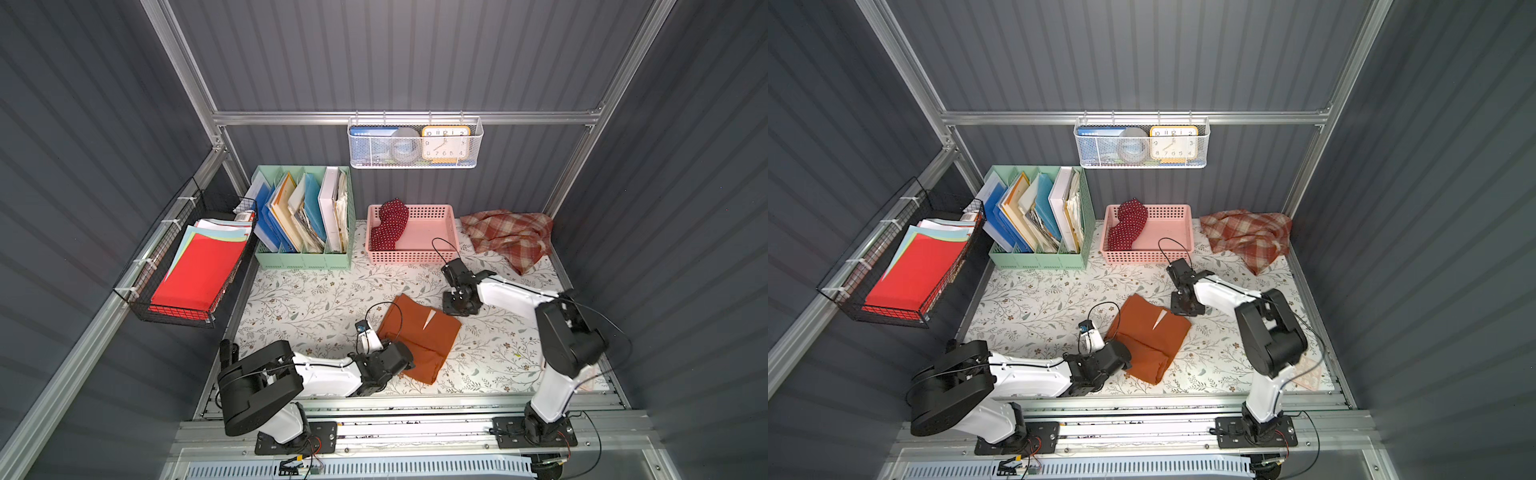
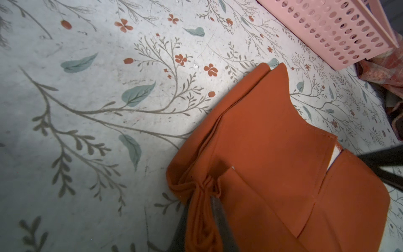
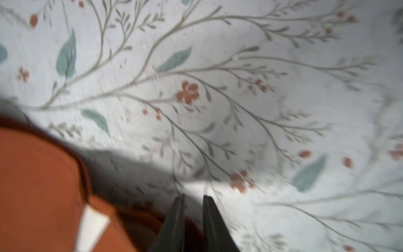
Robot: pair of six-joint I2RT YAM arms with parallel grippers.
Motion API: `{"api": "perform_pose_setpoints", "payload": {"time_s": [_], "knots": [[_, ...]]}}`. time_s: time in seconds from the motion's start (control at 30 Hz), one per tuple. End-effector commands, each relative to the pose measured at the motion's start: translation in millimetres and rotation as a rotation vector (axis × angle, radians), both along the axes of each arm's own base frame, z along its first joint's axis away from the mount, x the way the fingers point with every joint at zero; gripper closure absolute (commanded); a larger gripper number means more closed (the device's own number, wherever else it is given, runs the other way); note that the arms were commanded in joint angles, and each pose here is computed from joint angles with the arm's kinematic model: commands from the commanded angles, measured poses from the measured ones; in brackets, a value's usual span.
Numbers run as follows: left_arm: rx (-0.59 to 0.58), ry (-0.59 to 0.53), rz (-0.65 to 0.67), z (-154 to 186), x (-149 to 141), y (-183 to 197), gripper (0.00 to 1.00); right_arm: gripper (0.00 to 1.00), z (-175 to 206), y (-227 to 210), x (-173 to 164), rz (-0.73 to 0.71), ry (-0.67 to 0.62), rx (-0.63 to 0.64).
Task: Roll up the skirts
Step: Roll the skirt at the center of the board.
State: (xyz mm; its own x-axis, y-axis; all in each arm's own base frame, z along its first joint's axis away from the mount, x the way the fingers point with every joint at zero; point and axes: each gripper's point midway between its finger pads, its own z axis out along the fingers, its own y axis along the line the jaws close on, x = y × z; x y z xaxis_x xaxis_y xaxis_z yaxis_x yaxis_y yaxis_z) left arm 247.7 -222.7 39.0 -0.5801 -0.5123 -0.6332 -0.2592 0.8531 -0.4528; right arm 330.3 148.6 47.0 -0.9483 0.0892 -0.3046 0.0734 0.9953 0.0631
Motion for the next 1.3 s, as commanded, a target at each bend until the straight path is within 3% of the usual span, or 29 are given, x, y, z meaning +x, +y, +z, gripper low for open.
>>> {"api": "perform_pose_setpoints", "payload": {"time_s": [0.0,0.1,0.2,0.33,0.4,0.5,0.6,0.7,0.97,1.27], "knots": [[-0.016,-0.013,-0.018,7,0,-2,1.0,0.63,36,-3,-39,0.046,-0.107,-0.049],[-0.051,-0.002,-0.062,8,-2,-11,1.0,0.51,71,17,-83,0.199,-0.231,-0.105],[-0.084,0.019,-0.099,6,-3,-18,1.0,0.48,90,33,-126,0.318,-0.307,-0.101],[-0.098,0.04,-0.14,6,-2,-23,1.0,0.44,96,48,-172,0.471,-0.396,-0.151],[-0.096,0.038,-0.155,9,0,-25,1.0,0.34,92,64,-192,0.592,-0.44,-0.192],[-0.1,0.041,-0.176,12,3,-27,1.0,0.28,85,80,-211,0.708,-0.457,-0.351],[-0.099,0.041,-0.181,14,5,-28,1.0,0.22,83,97,-221,0.796,-0.539,-0.519],[-0.106,0.039,-0.182,15,4,-28,1.0,0.18,70,112,-225,0.86,-0.539,-0.631],[-0.108,0.051,-0.178,10,2,-25,1.0,0.07,53,148,-223,0.956,-0.539,-0.734],[-0.117,0.048,-0.18,14,1,-24,1.0,0.01,31,145,-204,0.895,-0.508,-0.9]]}}
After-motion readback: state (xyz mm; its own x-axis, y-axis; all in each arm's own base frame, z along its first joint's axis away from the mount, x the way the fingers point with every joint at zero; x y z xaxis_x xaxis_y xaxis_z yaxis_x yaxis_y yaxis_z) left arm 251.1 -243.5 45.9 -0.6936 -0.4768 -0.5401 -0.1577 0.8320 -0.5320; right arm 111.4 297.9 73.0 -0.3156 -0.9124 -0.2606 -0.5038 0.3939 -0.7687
